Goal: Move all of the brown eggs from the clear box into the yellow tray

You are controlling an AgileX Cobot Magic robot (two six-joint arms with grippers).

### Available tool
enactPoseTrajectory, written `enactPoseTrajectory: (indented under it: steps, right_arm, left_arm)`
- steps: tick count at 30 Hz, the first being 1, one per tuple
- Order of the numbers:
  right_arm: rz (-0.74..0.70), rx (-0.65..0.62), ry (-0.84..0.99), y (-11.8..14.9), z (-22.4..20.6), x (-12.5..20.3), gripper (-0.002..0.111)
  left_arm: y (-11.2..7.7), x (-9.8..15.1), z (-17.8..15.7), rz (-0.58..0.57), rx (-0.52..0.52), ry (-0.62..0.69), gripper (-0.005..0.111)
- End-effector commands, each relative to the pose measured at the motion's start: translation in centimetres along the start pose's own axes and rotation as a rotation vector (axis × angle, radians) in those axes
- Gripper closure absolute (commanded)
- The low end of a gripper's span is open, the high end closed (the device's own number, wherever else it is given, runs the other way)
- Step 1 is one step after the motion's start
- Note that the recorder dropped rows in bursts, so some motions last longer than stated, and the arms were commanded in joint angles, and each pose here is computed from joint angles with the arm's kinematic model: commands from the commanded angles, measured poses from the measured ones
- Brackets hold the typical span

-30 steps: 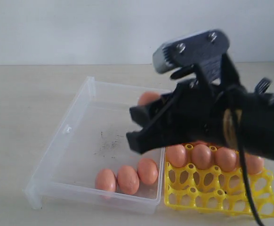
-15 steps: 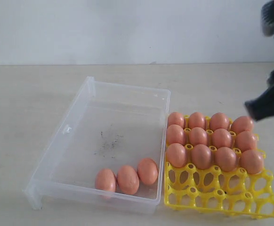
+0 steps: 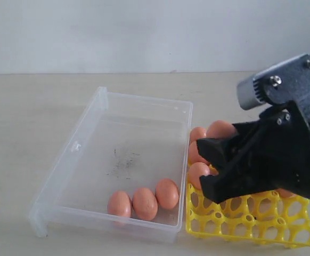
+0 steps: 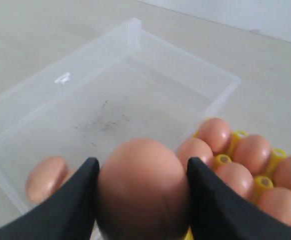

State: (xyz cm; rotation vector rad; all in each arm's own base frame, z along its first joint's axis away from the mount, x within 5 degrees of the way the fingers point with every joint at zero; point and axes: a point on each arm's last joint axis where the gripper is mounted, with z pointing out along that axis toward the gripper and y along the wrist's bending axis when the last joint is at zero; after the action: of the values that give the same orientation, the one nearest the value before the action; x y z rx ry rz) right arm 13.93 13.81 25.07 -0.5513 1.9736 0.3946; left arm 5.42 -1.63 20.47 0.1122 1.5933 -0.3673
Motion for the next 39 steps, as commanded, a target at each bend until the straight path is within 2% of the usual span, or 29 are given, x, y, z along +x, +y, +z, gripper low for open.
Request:
enactPoseTrajectory:
  steps: [1, 3, 8, 10, 13, 15, 17, 19, 21, 22, 24, 27, 29, 31, 32, 33, 36, 39]
  right_arm:
    - [0.127, 0.178, -0.028, -2.2, 0.0, 3.0, 0.108]
    - [0.115, 0.194, -0.005, -2.5, -0.1, 4.0, 0.108]
    - [0.116, 0.098, 0.055, -1.6, 0.0, 4.7, 0.108]
    - [0.089, 0.093, 0.043, -1.5, 0.0, 4.2, 0.108]
    - [-0.048, 0.120, -0.031, -1.4, 0.0, 1.7, 0.108]
    - [-0.101, 0.212, -0.060, -1.9, -0.2, -0.6, 0.108]
    - [-0.142, 0.378, -0.016, -3.0, -1.0, -2.8, 0.108]
    - [-0.210, 0.550, 0.096, -4.1, -2.4, -5.0, 0.108]
    - [-0.266, 0.708, 0.293, -5.1, -4.2, -6.3, 0.108]
    - [-0.291, 0.702, 0.365, -5.0, -4.5, -6.5, 0.108]
    - [-0.277, 0.574, 0.471, -4.3, -4.8, -6.6, 0.108]
    - [-0.235, 0.359, 0.631, -2.6, -4.8, -5.1, 0.108]
    - [-0.251, 0.125, 0.603, -0.8, -4.0, -4.5, 0.108]
    - [-0.250, -0.070, 0.491, 1.0, -3.1, -4.5, 0.108]
    - [-0.225, -0.152, 0.378, 1.8, -2.5, -4.8, 0.108]
    - [-0.204, -0.200, 0.295, 2.4, -2.1, -5.0, 0.108]
    - [-0.155, -0.272, 0.000, 3.1, -0.9, -5.0, 0.108]
    - [-0.124, -0.326, -0.230, 3.3, -0.3, -3.6, 0.108]
  left_arm:
    - [-0.1, 0.0, 0.0, -0.010, 0.010, -0.004, 0.103]
    - [-0.1, 0.0, 0.0, -0.010, 0.010, -0.004, 0.103]
    - [-0.1, 0.0, 0.0, -0.010, 0.010, -0.004, 0.103]
    - [-0.1, 0.0, 0.0, -0.010, 0.010, -0.004, 0.103]
    - [-0.1, 0.0, 0.0, -0.010, 0.010, -0.004, 0.103]
    - [-0.1, 0.0, 0.0, -0.010, 0.010, -0.004, 0.103]
    - [-0.1, 0.0, 0.0, -0.010, 0.010, -0.004, 0.103]
    - [0.0, 0.1, 0.0, -0.010, 0.009, -0.001, 0.103]
    - [0.0, 0.1, 0.0, -0.010, 0.008, 0.000, 0.103]
    - [0.0, 0.1, 0.0, -0.010, 0.008, 0.000, 0.103]
    - [0.0, 0.1, 0.0, -0.010, 0.008, 0.000, 0.103]
    - [0.0, 0.1, 0.0, -0.010, 0.008, 0.000, 0.103]
    - [0.0, 0.1, 0.0, -0.010, 0.008, 0.000, 0.103]
    - [0.0, 0.1, 0.0, -0.010, 0.008, 0.000, 0.103]
    - [0.0, 0.1, 0.0, -0.010, 0.008, 0.000, 0.103]
    - [0.0, 0.1, 0.0, -0.010, 0.008, 0.000, 0.103]
    - [0.0, 0.1, 0.0, -0.010, 0.008, 0.000, 0.103]
    - [0.0, 0.1, 0.0, -0.010, 0.008, 0.000, 0.103]
